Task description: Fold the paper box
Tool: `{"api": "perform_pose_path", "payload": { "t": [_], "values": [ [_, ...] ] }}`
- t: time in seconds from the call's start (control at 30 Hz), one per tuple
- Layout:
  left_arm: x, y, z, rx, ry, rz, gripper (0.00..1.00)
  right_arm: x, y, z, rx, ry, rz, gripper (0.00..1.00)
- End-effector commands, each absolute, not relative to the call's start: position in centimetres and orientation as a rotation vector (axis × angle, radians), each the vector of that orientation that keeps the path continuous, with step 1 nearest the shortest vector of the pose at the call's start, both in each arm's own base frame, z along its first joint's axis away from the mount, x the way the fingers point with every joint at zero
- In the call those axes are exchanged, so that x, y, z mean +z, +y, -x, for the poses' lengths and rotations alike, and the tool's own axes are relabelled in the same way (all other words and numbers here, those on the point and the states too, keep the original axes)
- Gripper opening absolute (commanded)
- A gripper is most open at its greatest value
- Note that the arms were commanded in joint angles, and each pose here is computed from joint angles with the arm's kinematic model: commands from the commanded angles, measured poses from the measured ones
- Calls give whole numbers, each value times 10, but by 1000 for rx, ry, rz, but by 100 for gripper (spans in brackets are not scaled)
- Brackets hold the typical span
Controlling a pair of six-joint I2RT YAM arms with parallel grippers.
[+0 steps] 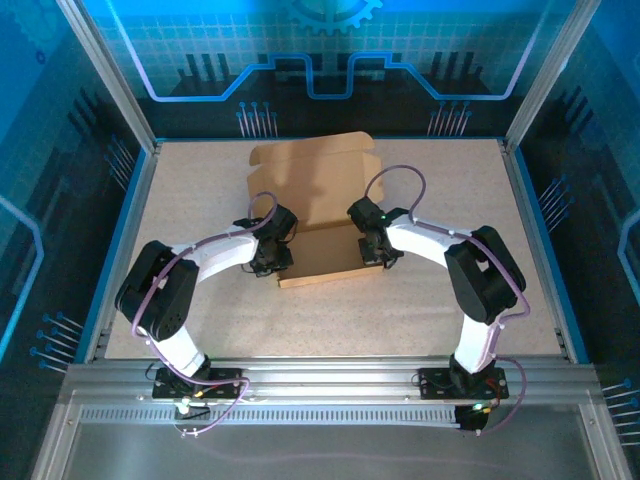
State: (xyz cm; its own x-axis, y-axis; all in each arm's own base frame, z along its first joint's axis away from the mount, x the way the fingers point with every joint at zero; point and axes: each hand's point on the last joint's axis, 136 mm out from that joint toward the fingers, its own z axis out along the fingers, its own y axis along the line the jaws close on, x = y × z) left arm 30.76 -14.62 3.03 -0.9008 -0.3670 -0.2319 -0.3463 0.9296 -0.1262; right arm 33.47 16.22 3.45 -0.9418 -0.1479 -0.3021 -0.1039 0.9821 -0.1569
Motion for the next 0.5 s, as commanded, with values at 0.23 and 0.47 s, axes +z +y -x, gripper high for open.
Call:
{"api": "perform_pose_path", "payload": {
  "t": [0.23, 0.47],
  "values": [
    [30, -155, -310, -63, 2851, 513, 4, 42, 160, -327, -375, 2753, 187, 0],
    [29, -157, -313, -53, 2851, 516, 1, 43, 160, -325, -522, 2728, 216, 0]
  ]
}}
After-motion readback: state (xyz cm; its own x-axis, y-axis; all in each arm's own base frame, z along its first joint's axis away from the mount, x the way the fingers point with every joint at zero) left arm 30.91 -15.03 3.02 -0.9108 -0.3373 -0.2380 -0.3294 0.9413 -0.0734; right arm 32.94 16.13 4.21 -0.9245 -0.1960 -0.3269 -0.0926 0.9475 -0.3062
